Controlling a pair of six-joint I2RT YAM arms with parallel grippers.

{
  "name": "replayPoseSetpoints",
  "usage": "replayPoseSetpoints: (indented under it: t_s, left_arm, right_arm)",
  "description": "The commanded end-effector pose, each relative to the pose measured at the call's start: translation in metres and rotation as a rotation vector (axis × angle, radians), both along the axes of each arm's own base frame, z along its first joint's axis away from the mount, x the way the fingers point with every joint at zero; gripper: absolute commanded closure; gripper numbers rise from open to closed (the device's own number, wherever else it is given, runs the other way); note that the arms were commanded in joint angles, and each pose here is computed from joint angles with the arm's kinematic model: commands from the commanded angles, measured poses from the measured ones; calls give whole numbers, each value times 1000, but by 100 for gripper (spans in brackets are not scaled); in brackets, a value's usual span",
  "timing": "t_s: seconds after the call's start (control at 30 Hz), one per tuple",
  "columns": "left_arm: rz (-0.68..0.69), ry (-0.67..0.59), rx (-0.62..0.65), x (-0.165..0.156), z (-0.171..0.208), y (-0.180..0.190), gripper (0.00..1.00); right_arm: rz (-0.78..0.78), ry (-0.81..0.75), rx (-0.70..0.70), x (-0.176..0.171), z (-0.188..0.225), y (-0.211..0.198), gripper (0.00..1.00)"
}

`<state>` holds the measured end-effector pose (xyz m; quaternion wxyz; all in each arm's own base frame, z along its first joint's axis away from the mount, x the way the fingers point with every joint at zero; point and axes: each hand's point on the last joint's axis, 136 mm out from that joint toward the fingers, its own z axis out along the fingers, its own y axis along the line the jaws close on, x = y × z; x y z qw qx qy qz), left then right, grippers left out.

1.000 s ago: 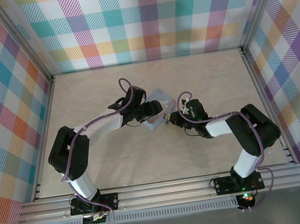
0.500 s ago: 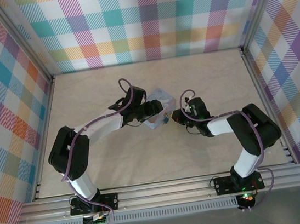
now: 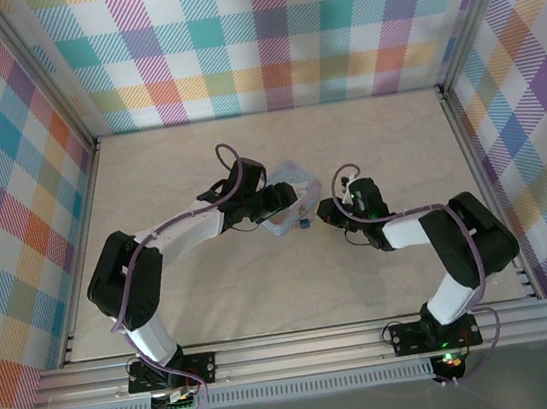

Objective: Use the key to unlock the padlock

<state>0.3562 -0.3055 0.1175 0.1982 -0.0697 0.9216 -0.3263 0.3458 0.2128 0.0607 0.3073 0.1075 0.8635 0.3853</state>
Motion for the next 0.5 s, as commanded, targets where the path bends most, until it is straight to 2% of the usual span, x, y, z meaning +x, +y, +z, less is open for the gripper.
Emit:
replayPoseSetpoints:
  t_s: [0.0, 0.13, 0.2, 0.3, 0.47]
  left_arm:
    - [10, 50, 64, -16, -14, 15, 31]
    - [13, 3, 84, -10, 3, 21, 29]
    - [22, 21, 103, -10, 1, 29, 29]
    - [37, 21, 95, -4, 1, 35, 28]
    - [41, 32, 89, 4, -4, 36, 28]
  right_arm:
    - [59, -68, -77, -4, 11, -5, 82]
    - [123, -95, -161, -12, 19, -8, 70]
    - [161, -104, -207, -14, 25, -8, 65]
    - [216, -75, -257, -20, 22, -8, 61]
    - [268, -24, -257, -29, 10, 0, 58]
